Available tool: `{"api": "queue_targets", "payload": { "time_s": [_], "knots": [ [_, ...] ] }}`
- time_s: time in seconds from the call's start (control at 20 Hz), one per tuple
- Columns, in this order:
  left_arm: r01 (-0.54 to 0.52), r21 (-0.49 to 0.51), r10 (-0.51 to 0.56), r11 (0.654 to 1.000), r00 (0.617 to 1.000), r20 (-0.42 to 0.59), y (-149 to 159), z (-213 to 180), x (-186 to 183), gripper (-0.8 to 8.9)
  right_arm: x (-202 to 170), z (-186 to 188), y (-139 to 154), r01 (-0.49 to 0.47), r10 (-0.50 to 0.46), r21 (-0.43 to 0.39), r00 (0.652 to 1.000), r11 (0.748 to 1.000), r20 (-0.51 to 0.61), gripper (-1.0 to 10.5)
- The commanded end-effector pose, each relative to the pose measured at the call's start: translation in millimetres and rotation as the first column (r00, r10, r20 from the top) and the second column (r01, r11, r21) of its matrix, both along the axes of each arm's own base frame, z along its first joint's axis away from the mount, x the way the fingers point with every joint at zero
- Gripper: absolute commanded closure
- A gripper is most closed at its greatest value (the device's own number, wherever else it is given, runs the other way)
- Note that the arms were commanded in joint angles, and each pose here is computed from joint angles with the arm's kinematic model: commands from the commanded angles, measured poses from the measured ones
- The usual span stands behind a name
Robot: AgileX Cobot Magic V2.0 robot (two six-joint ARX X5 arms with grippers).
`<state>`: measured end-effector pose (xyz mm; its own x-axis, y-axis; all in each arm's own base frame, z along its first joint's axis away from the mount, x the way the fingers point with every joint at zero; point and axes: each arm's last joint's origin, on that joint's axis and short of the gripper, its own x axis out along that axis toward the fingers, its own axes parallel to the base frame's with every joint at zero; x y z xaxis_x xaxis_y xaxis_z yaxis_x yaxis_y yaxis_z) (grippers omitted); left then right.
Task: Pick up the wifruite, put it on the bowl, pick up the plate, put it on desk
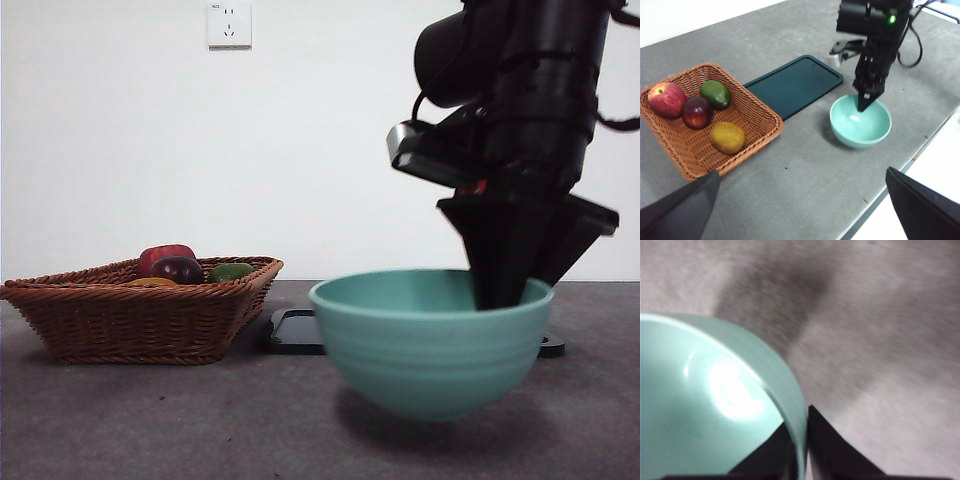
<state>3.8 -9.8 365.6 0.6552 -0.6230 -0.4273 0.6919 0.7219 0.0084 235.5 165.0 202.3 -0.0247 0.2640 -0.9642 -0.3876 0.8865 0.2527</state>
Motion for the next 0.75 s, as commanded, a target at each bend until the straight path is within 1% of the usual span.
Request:
{"api": "queue_targets", "payload": {
  "time_s": [0.05, 0.3, 0.6, 0.65, 0.75],
  "knots": [
    [0.012, -0.002, -0.012, 1.0, 0.999, 0.03, 0.5, 3.4, -1.0, 2.82, -2.3, -3.5, 9.9, 0.019, -0.019, 0.014, 1.0, 1.0, 0.001, 9.4],
    [0.012, -0.002, -0.012, 1.0, 0.999, 0.03, 0.5, 3.5, -1.1, 2.82, -3.9, -7.8, 12.5, 0.015, -0.016, 0.01, 1.0, 1.0, 0.007, 9.4],
    [0.012, -0.002, -0.012, 1.0, 0.999, 0.03, 0.5, 3.5, -1.1, 2.82, -5.2, -10.0, 11.6, 0.017, -0.017, -0.001, 1.0, 1.0, -0.015, 9.3],
    [0.012, -0.002, -0.012, 1.0, 0.999, 0.03, 0.5, 3.5, -1.1, 2.82, -5.2, -10.1, 11.5, 0.017, -0.017, -0.002, 1.0, 1.0, -0.015, 8.7],
    [0.012, -0.002, -0.012, 1.0, 0.999, 0.03, 0.5, 3.4, -1.0, 2.82, -5.2, -10.1, 11.5, 0.017, -0.017, -0.002, 1.0, 1.0, -0.015, 6.4]
  ]
}}
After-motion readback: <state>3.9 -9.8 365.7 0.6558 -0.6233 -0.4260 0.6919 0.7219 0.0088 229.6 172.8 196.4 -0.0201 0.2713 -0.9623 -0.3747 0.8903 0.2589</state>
